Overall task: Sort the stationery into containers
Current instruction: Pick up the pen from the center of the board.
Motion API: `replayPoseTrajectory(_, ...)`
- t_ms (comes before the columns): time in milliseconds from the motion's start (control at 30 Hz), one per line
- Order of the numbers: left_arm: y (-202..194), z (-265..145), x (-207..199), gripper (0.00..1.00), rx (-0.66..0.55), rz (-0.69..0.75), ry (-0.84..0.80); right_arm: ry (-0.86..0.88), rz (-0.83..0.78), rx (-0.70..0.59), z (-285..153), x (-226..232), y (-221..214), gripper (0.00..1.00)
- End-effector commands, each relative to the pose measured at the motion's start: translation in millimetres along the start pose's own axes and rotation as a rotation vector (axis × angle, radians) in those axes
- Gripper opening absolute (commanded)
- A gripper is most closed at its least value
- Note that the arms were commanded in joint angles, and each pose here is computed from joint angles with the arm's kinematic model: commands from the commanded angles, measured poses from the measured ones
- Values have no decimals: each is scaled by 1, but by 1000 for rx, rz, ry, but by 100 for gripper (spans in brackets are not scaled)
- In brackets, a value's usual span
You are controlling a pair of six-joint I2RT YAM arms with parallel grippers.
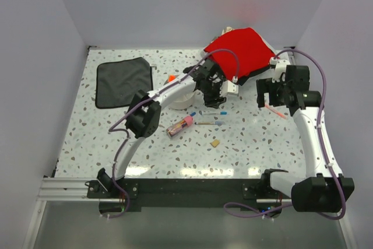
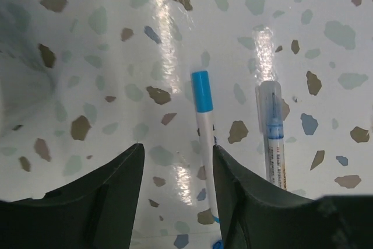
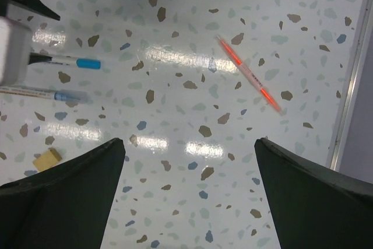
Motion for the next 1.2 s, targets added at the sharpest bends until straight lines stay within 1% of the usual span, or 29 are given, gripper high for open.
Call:
replayPoseTrajectory(0, -1, 8, -15, 53, 120, 17, 13, -7, -29, -21, -12, 0, -2, 98)
replayPoseTrajectory(67, -1, 13, -21, 52, 144, 26, 4, -10, -31, -21, -13, 0, -3, 98)
replayPoseTrajectory(267, -14, 22, -22, 50, 199, -5, 10, 14, -23, -26, -10, 4, -9, 97)
replayPoseTrajectory(400, -24, 31, -20, 43, 233, -28, 7, 24, -22, -24, -7, 5, -8, 97)
replayPoseTrajectory(633, -38, 42, -19, 42, 285, -60, 5, 33, -19, -31, -4, 3, -4, 97)
replayPoseTrajectory(667, -43, 45, -19, 39, 296, -69, -8, 37, -20, -29, -3, 4, -4, 97)
replayPoseTrajectory(700, -45, 48, -20, 34, 300, -72, -25, 37, -19, -28, -3, 4, -5, 97)
replayPoseTrajectory(767, -54, 54, -23, 27, 340, -85, -71, 40, -17, -26, -2, 4, -5, 97)
replayPoseTrajectory(933, -71, 59, -38, 20, 410, -128, -196, 49, -30, -20, -3, 5, -5, 97)
replayPoseTrajectory(1033, -77, 60, -43, 8, 439, -133, -234, 51, -33, -16, -2, 5, -7, 97)
replayPoseTrajectory(1067, -77, 59, -43, 2, 441, -134, -240, 51, -33, -19, -2, 5, -6, 97)
replayPoseTrajectory(1133, -74, 56, -45, 0, 433, -135, -248, 48, -24, -21, -3, 5, -6, 97)
replayPoseTrajectory(1167, -66, 48, -45, 0, 410, -131, -238, 43, -23, -24, -4, 5, -5, 96)
Point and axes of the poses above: each gripper's point midway between its finger pads, its own z axis out along the fingers, its own x axis along the line the jaws close on, y = z × x, the point moved 10 cm from there along -z, back along the fingers, and after that the axes turned 14 degrees about -z, right-handed, at the moved point
